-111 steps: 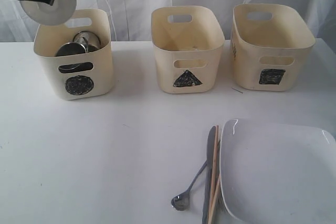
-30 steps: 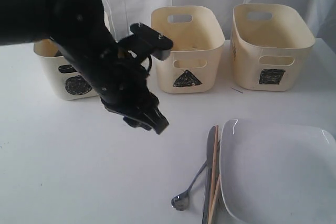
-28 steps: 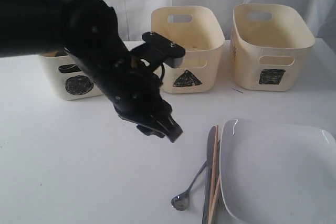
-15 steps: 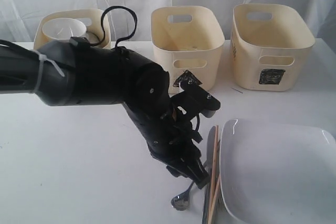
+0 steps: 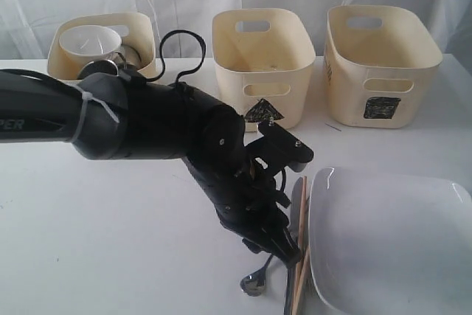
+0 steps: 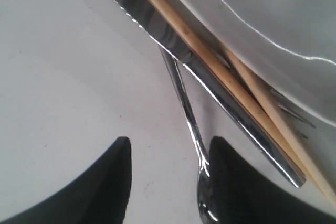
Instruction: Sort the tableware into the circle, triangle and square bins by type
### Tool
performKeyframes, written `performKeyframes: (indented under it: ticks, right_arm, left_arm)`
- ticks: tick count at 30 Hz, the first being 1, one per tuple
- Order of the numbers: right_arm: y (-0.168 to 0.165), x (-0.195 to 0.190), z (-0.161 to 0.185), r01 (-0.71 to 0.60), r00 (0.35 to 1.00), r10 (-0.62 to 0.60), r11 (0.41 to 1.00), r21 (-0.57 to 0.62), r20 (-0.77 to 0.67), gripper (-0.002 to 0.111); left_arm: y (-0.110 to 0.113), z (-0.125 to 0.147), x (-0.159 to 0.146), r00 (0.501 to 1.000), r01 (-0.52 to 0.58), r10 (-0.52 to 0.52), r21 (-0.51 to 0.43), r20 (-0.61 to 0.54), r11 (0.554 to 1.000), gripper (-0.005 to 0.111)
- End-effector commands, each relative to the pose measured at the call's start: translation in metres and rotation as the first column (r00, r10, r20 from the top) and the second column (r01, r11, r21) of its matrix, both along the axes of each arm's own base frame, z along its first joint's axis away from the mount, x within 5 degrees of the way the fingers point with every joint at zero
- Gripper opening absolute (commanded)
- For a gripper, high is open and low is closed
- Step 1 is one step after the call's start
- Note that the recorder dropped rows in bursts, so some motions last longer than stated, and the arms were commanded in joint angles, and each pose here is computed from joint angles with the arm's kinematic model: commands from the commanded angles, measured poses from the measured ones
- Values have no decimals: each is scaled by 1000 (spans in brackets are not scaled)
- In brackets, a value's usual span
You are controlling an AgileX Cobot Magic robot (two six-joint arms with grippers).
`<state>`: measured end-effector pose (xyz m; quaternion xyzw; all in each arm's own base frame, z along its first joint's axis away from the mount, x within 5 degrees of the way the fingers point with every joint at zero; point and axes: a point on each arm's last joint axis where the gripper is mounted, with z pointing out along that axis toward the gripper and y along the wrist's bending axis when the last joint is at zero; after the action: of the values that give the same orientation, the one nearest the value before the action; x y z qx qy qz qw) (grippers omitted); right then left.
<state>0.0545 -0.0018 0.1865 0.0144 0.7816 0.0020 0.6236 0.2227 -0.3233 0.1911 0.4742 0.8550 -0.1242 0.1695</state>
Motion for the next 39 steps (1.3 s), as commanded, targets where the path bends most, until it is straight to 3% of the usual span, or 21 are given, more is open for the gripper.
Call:
performKeyframes:
  ticks: [1, 19, 31, 39]
  right_arm:
    - [0, 0, 0, -9, 1000, 9, 1000, -8, 15, 0]
    - [0, 0, 0, -9, 1000, 9, 1000, -8, 15, 0]
    - [0, 0, 0, -9, 1000, 9, 1000, -8, 15, 0]
    - [0, 0, 0, -9, 1000, 9, 1000, -8, 15, 0]
  left_arm:
    - [-7, -4, -9, 1000, 17, -17, -6, -10, 1000, 51]
    - [-11, -32, -7, 999, 19, -17, 45, -46, 999, 51]
    - [-13, -34, -5, 1000, 14, -13, 22, -26, 1000, 51]
    - [-13, -48, -6, 998, 18, -14, 69, -61, 997, 51]
